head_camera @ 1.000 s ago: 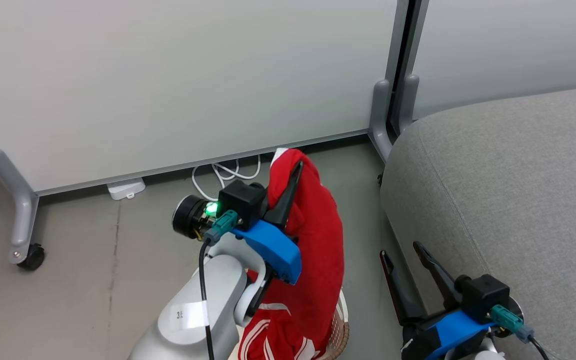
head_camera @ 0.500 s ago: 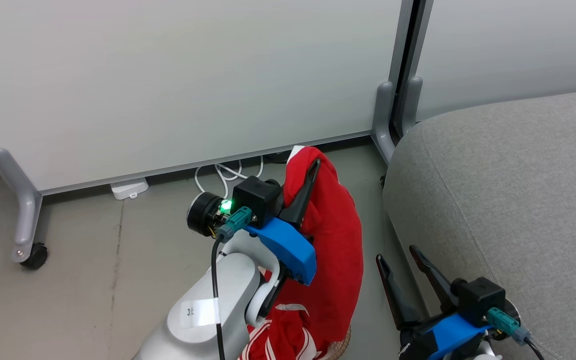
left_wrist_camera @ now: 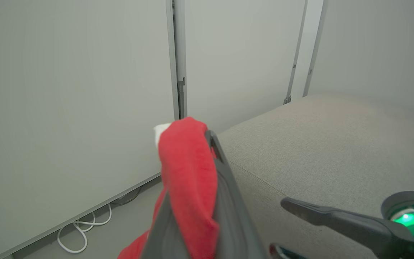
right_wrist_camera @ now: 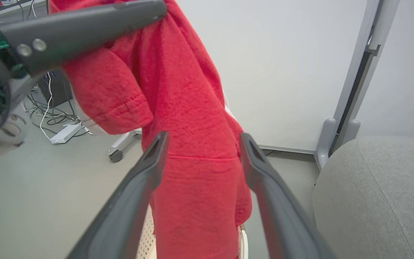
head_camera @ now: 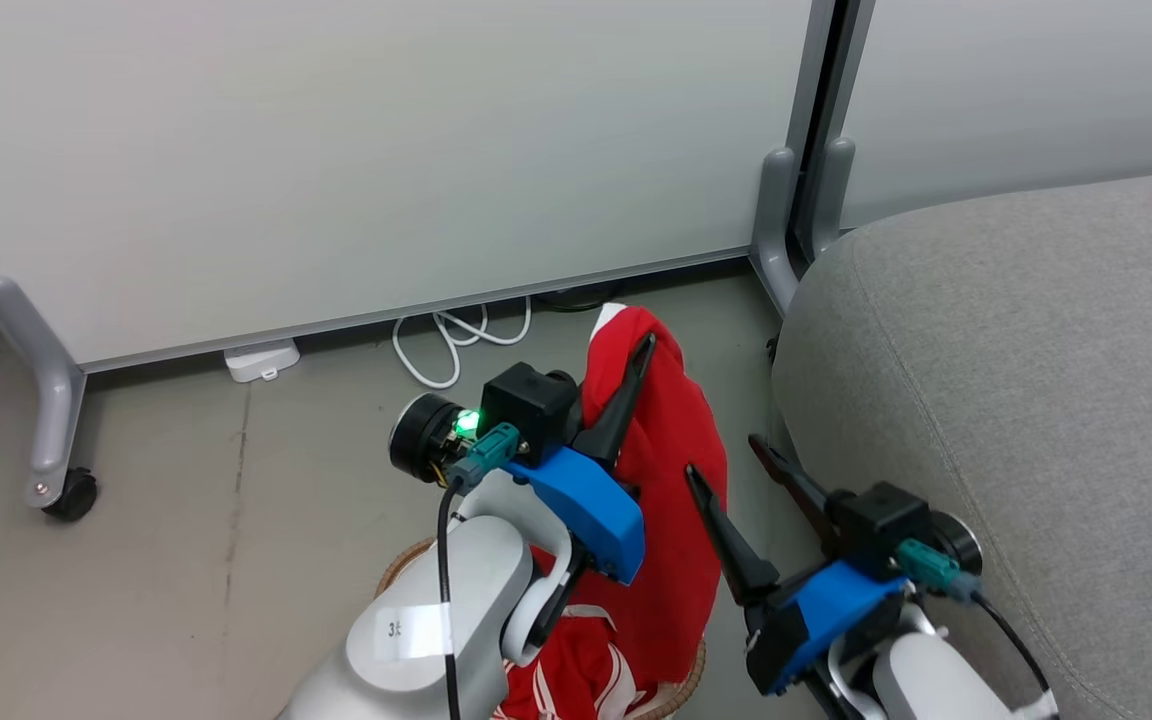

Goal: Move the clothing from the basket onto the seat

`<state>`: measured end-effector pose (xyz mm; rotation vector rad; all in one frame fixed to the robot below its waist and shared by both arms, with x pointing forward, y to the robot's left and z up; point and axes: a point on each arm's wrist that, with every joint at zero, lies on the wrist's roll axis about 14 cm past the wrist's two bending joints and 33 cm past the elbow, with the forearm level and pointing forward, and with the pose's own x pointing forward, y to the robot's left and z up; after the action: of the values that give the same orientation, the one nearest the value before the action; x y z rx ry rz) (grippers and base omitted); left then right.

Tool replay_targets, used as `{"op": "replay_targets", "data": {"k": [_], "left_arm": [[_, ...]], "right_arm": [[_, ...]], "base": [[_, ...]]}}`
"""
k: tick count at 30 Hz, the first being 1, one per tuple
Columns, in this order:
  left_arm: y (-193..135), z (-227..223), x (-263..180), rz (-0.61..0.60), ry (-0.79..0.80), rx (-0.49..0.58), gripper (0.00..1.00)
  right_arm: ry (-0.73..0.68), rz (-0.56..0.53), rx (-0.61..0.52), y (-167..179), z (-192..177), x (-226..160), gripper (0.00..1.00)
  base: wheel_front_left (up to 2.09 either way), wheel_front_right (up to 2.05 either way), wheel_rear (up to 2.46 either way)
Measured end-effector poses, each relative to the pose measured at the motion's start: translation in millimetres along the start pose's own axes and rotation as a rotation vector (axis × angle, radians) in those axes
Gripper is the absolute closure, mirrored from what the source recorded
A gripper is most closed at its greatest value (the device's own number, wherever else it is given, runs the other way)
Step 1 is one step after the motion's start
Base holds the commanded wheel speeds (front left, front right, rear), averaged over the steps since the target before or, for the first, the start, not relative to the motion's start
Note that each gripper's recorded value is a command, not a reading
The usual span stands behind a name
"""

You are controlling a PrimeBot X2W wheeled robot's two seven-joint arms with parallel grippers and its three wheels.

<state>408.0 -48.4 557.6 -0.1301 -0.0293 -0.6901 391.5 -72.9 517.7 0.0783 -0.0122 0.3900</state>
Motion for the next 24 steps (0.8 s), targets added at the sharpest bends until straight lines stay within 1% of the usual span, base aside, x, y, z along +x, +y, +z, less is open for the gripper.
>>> {"op": "replay_targets", "data": {"k": [12,16,18,24], "left_arm": [[0.4,-6.1,-1.3,-0.006,0.018,-0.008,1.00],[1.6,-6.9,-2.7,-0.003,0.023,-0.008,1.00],[1.5,-8.8,-3.7,-0.003,0.029,-0.011,1.00],[0.4,-12.8,-5.0,-0.008,0.044,-0.010,1.00]], "right_arm": [[0.099,0.082,-0.063,11.0,-9.6,36.3,0.00],[0.136,0.129,-0.086,19.9,-15.0,41.9,0.00],[0.143,0.143,-0.101,20.3,-14.6,44.5,0.00],[0.132,0.154,-0.094,19.9,-10.0,49.8,0.00]], "base": [[0.00,0.00,0.00],[0.00,0.00,0.00],[0.00,0.00,0.00],[0.00,0.00,0.00]]}}
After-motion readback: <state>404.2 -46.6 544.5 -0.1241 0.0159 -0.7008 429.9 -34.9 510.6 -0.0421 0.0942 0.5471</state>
